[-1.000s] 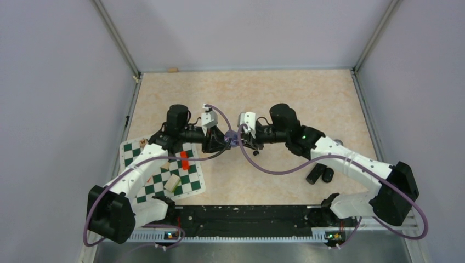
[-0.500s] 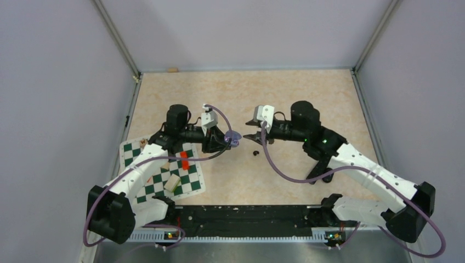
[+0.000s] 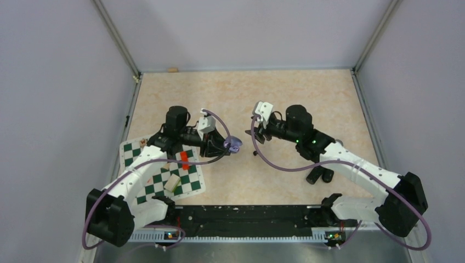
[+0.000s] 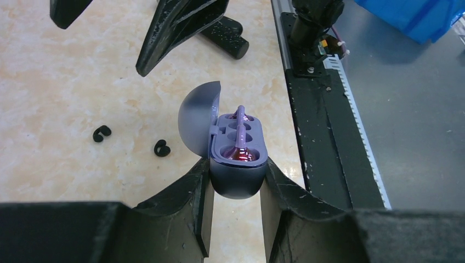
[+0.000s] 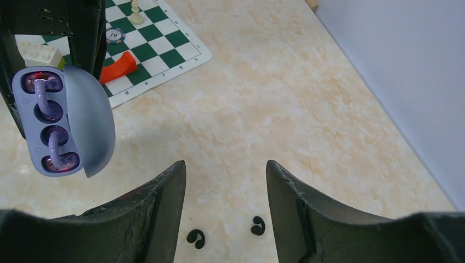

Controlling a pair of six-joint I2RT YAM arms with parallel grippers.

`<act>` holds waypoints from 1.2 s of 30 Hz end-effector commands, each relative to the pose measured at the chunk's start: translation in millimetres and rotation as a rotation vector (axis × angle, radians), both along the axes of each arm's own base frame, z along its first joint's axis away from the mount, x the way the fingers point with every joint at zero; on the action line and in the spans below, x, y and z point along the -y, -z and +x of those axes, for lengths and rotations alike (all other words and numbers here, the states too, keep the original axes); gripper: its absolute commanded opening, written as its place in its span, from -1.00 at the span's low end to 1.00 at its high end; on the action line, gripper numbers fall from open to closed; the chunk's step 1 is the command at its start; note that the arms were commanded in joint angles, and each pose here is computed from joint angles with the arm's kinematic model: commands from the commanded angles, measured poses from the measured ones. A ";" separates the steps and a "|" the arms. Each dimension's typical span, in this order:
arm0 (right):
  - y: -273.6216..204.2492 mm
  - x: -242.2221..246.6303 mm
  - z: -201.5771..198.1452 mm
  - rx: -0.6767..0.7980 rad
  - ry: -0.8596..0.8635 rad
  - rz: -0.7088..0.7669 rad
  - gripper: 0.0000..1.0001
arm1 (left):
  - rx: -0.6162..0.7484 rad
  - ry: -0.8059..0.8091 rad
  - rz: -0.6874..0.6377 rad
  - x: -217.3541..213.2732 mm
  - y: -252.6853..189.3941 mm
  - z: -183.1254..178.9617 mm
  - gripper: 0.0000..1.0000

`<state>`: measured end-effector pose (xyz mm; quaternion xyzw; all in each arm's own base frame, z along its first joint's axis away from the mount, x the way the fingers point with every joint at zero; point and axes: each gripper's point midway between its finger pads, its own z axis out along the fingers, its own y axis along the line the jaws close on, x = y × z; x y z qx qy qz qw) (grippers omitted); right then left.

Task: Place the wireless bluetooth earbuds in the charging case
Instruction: Insert the right earbud into the right side groove of the charging case, then close the charging case with the earbuds inside.

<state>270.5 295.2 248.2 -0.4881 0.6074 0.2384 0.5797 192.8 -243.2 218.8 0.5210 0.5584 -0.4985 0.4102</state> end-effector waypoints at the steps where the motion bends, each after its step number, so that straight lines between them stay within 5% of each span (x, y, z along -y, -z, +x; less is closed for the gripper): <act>1: -17.7 -7.4 0.5 0.029 -0.030 0.063 0.11 | 0.033 0.090 -0.041 0.4 -6.4 -16.1 -1.00; 14: -8.8 -30.2 -55.9 -0.088 -0.361 0.082 0.14 | 0.036 0.084 -0.032 0.2 -1.9 -14.2 -1.00; 22: -66.1 -18.8 -135.8 -0.100 -0.720 0.214 0.24 | 0.048 0.043 -0.003 -0.4 4.4 -5.8 -1.00; 31: -59.3 -16.0 -125.2 -0.080 -0.674 0.192 0.26 | 0.049 0.041 -0.006 -0.3 1.5 -5.3 -1.00; 36: -68.5 6.0 -20.7 0.064 -0.079 0.193 0.31 | 0.040 -0.125 0.034 -0.3 6.2 27.3 -1.00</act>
